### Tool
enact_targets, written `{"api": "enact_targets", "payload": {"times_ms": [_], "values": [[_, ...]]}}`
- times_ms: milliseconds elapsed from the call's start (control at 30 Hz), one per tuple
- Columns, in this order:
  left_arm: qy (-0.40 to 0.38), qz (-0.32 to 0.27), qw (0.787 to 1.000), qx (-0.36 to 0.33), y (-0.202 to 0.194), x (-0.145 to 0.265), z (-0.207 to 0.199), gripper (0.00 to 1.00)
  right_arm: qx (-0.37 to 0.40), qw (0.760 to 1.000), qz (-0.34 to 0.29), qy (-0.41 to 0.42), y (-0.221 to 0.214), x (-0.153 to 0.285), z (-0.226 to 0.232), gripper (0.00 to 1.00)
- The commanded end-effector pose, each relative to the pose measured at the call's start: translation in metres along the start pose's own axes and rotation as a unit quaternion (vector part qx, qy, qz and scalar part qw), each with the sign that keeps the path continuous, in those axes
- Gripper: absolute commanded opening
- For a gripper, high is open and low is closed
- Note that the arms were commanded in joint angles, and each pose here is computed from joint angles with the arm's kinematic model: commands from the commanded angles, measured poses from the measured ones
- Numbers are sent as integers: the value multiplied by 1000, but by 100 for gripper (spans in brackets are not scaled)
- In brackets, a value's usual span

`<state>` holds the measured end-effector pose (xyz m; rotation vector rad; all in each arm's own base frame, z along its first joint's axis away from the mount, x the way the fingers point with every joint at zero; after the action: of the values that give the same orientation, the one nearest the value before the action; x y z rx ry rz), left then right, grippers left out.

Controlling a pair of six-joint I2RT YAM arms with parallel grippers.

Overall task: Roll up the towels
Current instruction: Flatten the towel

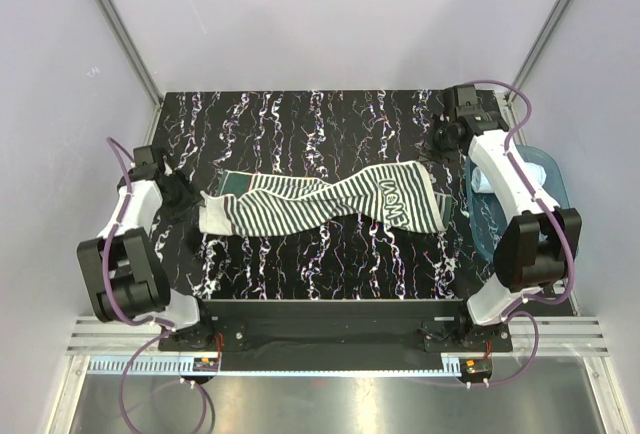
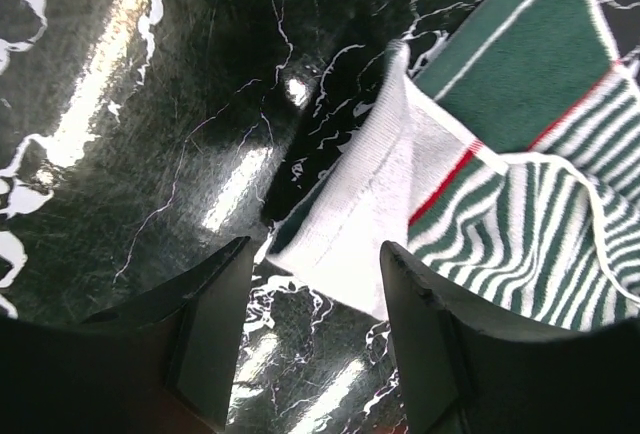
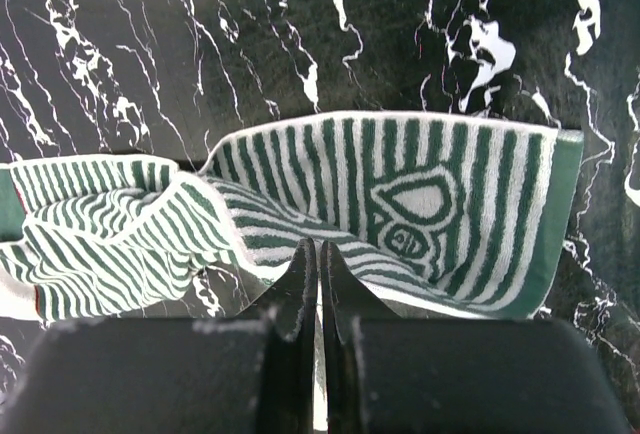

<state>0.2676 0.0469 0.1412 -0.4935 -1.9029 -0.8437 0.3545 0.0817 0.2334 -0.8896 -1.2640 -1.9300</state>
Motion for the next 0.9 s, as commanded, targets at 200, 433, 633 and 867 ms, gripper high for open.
{"api": "enact_targets", "payload": {"times_ms": [200, 433, 633, 867], "values": [[-36, 21, 998, 42, 28, -33, -23, 58, 2, 999, -23, 48, -1, 23, 12, 0], [-61, 21, 996, 67, 37, -61, -33, 35, 5, 999, -17, 51, -5, 19, 11, 0], [-74, -19, 995, 59, 47, -41, -39, 0, 3, 998, -21, 64, -7, 31, 13, 0], [-151, -189, 970, -33, 57, 90, -53, 0, 5, 988, -127, 83, 7, 130, 21, 0]]}}
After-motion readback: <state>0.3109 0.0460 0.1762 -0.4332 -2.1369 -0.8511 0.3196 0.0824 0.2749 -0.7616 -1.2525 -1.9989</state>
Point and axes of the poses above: each gripper's point midway between its finger pads, its own x axis back along the fingers, its own z axis along the line the jaws close on, y = z × x, the point moved 7 cm from there along x, back along the fingers, and after that the axes turned 4 degrees about x, right-handed, at the moved point
